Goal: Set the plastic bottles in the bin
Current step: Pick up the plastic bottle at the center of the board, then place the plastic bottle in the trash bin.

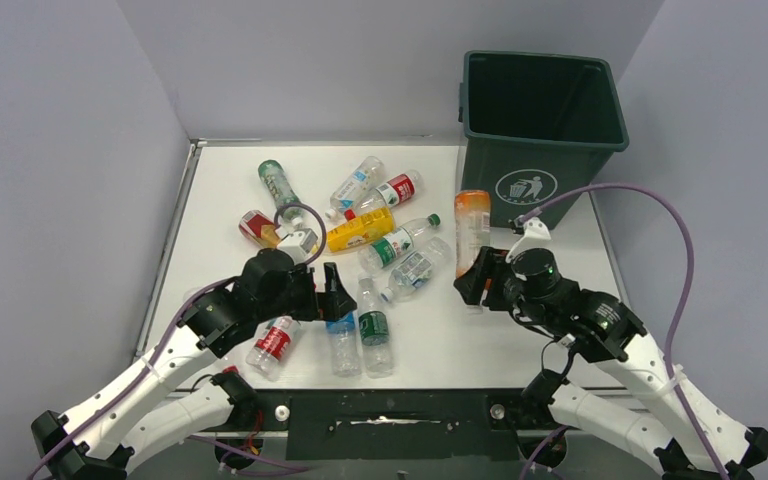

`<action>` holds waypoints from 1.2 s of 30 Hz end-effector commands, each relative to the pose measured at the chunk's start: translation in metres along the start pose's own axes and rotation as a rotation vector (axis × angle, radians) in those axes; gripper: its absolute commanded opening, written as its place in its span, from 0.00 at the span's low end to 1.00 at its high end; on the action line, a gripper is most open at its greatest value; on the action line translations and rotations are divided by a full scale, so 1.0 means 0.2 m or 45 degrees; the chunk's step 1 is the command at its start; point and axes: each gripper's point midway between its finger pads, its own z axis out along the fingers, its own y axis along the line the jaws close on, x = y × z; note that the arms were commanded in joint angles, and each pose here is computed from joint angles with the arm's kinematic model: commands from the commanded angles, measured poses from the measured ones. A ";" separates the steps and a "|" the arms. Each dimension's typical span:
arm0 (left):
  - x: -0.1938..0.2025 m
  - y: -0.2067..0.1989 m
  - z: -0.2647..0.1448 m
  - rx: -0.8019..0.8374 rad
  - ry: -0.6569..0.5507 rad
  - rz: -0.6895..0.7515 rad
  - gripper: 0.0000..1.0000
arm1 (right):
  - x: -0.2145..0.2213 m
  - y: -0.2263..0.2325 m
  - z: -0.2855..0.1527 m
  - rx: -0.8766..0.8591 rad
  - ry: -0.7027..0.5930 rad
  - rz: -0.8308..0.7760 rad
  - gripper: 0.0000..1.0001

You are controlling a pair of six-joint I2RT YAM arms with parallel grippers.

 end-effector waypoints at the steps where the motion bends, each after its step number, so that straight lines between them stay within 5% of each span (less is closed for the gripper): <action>1: -0.12 -0.09 -0.01 0.063 -0.116 -0.024 0.98 | -0.12 0.18 -0.10 -0.214 -0.060 -0.061 0.37; 15: -0.18 -0.11 0.01 0.040 -0.128 -0.050 0.98 | -0.45 0.57 -0.16 -0.463 -0.156 -0.273 0.37; 22: -0.16 -0.10 0.02 0.045 -0.139 -0.086 0.98 | -0.81 0.66 -0.21 -0.358 -0.363 -0.334 0.38; 36: -0.16 -0.12 0.01 0.072 -0.138 -0.100 0.98 | -1.63 0.18 -0.15 -0.024 -0.687 -0.242 0.39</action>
